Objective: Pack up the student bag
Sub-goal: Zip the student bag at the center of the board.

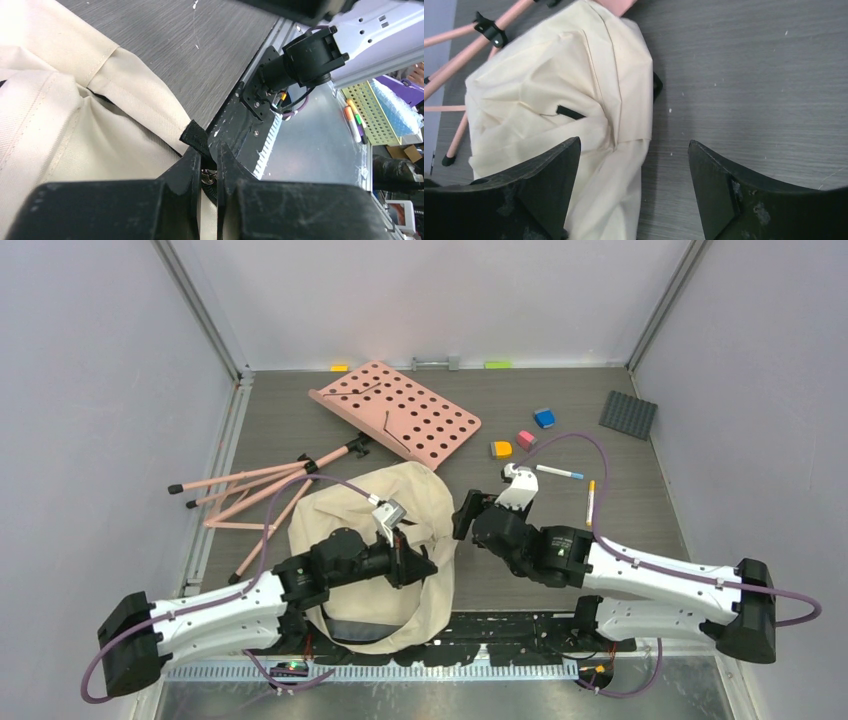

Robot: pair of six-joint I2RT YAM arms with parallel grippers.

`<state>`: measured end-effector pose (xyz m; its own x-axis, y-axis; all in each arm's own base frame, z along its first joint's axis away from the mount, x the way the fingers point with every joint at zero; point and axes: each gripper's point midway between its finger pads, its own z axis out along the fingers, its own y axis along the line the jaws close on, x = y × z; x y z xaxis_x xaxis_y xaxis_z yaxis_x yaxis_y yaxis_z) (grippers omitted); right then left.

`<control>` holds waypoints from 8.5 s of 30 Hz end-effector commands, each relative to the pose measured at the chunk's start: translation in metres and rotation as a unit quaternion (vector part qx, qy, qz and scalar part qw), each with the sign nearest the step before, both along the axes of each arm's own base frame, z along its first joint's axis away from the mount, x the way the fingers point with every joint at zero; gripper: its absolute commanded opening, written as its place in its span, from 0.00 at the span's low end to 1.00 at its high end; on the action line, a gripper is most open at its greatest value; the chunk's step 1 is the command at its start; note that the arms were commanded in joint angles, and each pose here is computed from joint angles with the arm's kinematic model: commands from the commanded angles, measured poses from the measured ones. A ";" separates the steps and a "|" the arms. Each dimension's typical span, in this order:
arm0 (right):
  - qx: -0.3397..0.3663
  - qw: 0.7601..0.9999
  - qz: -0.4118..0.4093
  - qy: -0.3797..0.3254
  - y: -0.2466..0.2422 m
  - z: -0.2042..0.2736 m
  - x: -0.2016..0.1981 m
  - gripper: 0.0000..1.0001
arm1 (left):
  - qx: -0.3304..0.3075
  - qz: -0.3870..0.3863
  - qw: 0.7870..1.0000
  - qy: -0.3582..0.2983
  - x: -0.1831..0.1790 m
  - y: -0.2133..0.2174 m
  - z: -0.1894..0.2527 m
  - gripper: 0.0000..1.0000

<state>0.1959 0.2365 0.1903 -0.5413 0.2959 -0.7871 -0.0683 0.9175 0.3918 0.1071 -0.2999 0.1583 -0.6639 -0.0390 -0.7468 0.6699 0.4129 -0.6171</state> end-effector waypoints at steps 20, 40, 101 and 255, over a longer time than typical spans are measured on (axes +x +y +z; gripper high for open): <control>0.107 0.990 -0.016 0.093 0.038 -0.091 -0.004 0.01 | -0.009 -0.016 1.000 -0.025 0.000 -0.006 0.014 0.01; 0.121 0.975 -0.180 0.040 -0.049 -0.100 0.053 0.00 | -0.024 0.001 0.999 -0.039 -0.019 -0.015 0.007 0.00; -0.017 0.985 0.147 0.089 0.041 -0.067 -0.020 0.57 | 0.002 0.149 0.989 0.020 0.021 -0.019 -0.021 0.35; -0.043 0.985 0.071 0.151 0.021 -0.061 -0.054 0.67 | -0.011 -0.113 0.993 0.020 -0.052 -0.054 -0.011 0.00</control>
<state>0.1415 0.2484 0.1228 -0.8081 0.0865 -0.5826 -0.1394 0.9330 0.3319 0.0584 -0.3433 0.1212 -0.7045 0.1393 -0.6959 0.6981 0.3131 -0.6440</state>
